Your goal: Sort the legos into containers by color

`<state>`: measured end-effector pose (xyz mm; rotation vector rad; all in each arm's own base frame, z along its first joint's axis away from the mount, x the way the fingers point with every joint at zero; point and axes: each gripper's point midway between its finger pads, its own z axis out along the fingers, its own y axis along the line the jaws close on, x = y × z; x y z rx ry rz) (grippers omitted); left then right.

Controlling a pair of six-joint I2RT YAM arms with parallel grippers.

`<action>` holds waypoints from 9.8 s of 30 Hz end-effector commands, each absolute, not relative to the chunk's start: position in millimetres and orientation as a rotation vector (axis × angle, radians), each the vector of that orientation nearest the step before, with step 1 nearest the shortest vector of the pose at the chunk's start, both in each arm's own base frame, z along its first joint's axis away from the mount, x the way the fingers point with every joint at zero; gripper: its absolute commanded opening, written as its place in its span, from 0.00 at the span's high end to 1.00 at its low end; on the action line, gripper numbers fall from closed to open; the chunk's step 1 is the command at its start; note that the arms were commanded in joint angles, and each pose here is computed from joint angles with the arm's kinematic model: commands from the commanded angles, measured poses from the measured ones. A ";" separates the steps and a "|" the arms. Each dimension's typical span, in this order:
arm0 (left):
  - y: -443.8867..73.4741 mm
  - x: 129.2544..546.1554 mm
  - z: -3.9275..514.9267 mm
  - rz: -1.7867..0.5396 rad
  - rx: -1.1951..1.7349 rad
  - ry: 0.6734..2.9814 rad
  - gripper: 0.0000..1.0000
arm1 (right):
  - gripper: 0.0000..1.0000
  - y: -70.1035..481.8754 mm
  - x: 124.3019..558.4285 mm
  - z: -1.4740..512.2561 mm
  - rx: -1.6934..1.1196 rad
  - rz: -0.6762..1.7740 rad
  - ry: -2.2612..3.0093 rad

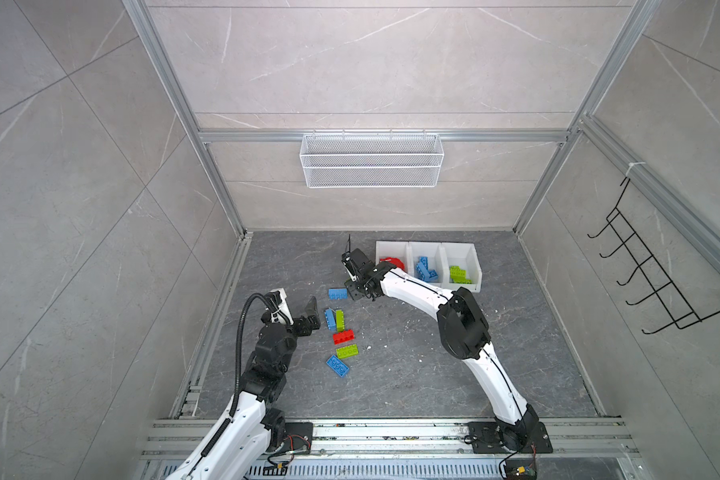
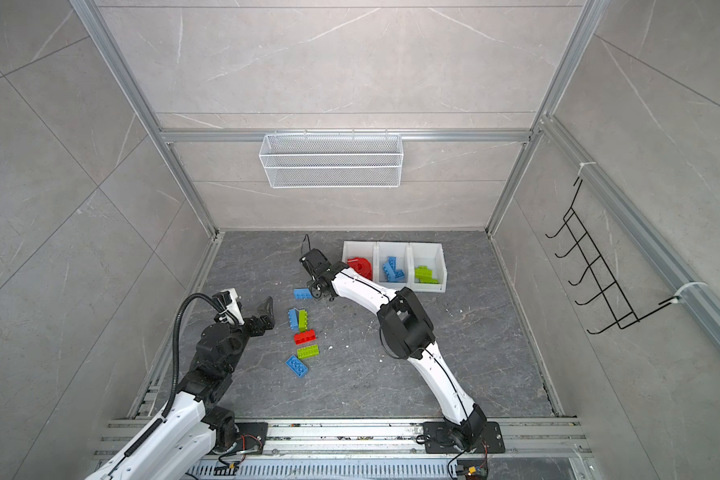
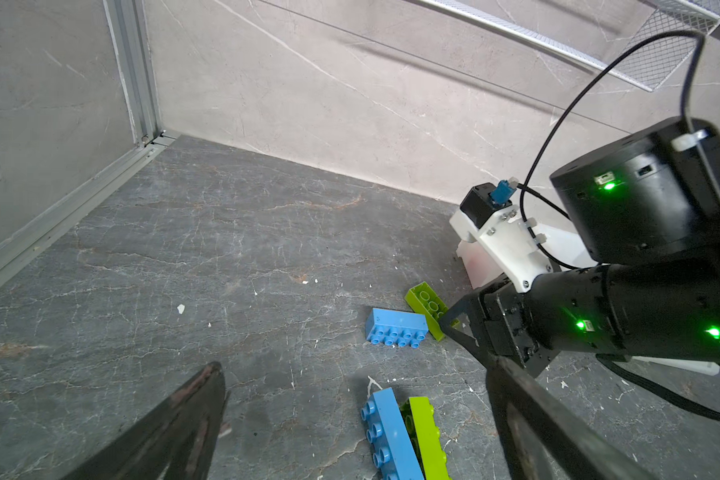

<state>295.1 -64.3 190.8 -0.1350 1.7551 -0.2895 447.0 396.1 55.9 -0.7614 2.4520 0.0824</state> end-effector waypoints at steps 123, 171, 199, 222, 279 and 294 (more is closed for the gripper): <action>-170.2 148.4 68.3 -0.015 -0.224 2.438 0.05 | 0.15 185.8 309.8 212.2 -0.273 0.627 1.871; -203.4 185.2 28.1 -0.207 -0.118 2.596 0.15 | 0.23 241.3 304.9 174.5 -0.475 0.627 2.039; -175.5 171.7 20.3 0.052 -0.028 2.690 0.69 | 0.16 192.6 297.1 221.1 -0.270 0.521 1.835; -330.3 300.6 213.8 -0.387 0.432 2.375 0.85 | 0.11 118.2 275.4 259.3 0.039 0.402 1.613; -223.7 386.6 241.1 -0.288 0.194 2.150 0.10 | 0.08 179.1 330.9 162.2 -0.249 0.207 2.146; -80.9 291.3 180.8 -0.053 -0.025 1.940 0.01 | 0.00 152.7 369.6 62.2 0.033 0.220 2.515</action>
